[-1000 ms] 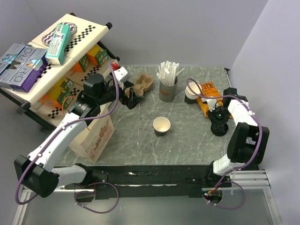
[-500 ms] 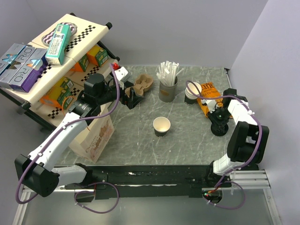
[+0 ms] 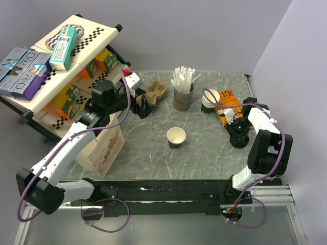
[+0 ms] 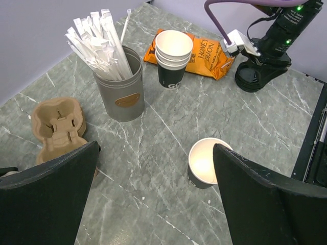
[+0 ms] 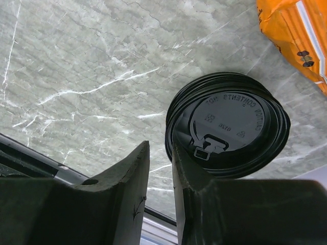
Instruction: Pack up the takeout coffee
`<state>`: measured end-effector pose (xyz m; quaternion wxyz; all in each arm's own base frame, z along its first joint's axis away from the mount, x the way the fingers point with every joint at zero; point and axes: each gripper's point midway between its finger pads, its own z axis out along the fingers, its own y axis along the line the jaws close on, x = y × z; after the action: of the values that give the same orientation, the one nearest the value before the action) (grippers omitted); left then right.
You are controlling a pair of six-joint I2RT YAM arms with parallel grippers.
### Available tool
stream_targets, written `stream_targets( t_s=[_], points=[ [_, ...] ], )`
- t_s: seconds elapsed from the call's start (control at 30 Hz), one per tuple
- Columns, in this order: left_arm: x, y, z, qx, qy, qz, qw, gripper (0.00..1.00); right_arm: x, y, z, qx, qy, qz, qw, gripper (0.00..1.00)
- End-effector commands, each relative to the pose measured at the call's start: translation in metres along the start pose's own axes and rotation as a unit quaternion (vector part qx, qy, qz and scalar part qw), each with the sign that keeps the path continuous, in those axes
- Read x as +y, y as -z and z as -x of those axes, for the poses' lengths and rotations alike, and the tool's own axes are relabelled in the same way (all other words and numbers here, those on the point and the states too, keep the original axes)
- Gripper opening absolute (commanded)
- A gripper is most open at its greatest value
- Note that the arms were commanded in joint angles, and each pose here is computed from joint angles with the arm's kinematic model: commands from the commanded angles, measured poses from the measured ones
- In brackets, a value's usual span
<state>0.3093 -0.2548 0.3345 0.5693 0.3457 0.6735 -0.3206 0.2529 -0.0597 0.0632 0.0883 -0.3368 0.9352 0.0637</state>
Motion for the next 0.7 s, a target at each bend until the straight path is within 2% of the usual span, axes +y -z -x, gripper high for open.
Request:
stream_targets(
  t_s=[0.0, 0.27, 0.67],
  points=[
    [0.0010, -0.0024, 0.0125, -0.018, -0.010, 0.002, 1.000, 0.99, -0.0050, 0.0047, 0.0056, -0.005, 0.010, 0.006, 1.000, 0.31],
    [0.0016, -0.0023, 0.0129, -0.018, -0.011, 0.004, 1.000, 0.99, -0.0059, 0.0028, 0.0054, -0.004, 0.010, 0.007, 1.000, 0.27],
    [0.0020, -0.0037, 0.0103, -0.015, -0.010, 0.003, 1.000, 0.99, -0.0079, 0.0028, 0.0074, -0.006, 0.009, 0.006, 1.000, 0.12]
  ],
)
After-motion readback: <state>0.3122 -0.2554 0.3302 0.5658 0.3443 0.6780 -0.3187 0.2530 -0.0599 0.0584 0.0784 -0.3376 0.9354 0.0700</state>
